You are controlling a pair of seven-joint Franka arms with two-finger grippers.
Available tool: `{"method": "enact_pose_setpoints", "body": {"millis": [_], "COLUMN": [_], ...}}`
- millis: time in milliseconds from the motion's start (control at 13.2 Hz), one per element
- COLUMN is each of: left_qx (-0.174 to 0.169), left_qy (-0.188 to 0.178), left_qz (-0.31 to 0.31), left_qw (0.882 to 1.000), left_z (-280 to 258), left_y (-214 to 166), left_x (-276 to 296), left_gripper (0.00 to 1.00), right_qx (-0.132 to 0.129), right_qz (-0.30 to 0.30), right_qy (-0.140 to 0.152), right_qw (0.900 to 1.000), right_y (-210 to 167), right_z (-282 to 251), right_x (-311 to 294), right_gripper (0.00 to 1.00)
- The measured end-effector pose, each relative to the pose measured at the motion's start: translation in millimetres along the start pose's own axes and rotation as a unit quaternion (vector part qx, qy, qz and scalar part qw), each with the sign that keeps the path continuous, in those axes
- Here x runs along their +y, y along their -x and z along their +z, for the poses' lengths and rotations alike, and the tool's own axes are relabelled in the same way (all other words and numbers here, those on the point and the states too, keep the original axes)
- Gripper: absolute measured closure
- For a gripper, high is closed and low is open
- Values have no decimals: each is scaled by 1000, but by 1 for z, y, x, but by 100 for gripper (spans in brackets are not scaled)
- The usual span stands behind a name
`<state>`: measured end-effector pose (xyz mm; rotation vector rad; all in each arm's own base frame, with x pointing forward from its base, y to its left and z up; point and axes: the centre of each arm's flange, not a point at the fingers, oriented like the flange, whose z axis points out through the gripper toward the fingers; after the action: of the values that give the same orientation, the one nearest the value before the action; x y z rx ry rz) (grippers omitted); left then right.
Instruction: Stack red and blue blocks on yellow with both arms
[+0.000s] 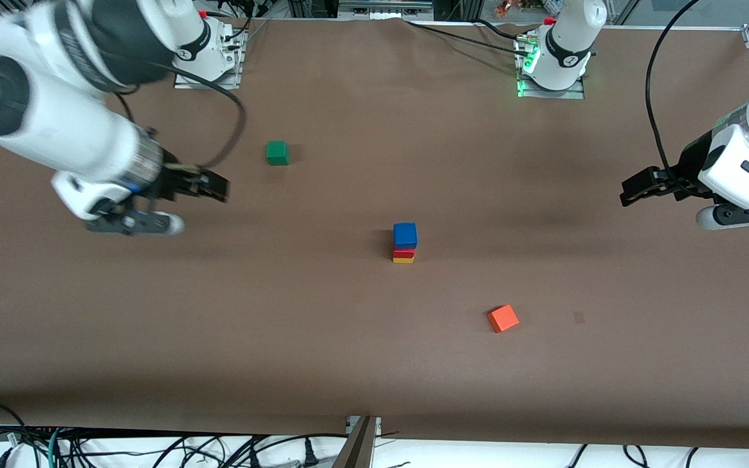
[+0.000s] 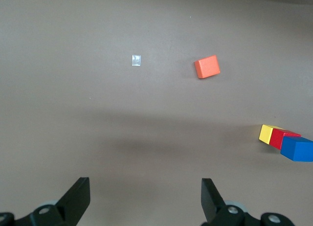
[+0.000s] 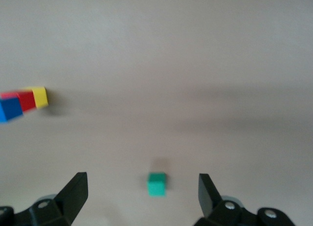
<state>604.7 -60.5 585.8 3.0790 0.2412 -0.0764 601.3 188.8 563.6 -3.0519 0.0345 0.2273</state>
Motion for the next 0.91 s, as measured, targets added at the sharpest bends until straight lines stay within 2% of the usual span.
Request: {"method": "enact_pose_setpoints", "body": {"millis": [76,304,456,911], "left_qx": [0,0,0,0], "left_qy": [0,0,0,0], "left_qz": [0,0,0,0], "left_qw": [1000,1000,1000,1000], "left_z": [0,0,0,1], "left_y": [0,0,0,0], "left_x": [0,0,0,0], "left_gripper": [0,0,0,0], "right_qx": [-5,-3,-5,1], "right_qz": [-5,-25,-33,-53], "right_qy": [5,46,58,49], "right_qw": [1000,999,998,997], "right_y": [10,34,47,80], "right_z": [-11,-25,-25,-45], "right_x": [13,25,25,77], "right_gripper": [0,0,0,0]}}
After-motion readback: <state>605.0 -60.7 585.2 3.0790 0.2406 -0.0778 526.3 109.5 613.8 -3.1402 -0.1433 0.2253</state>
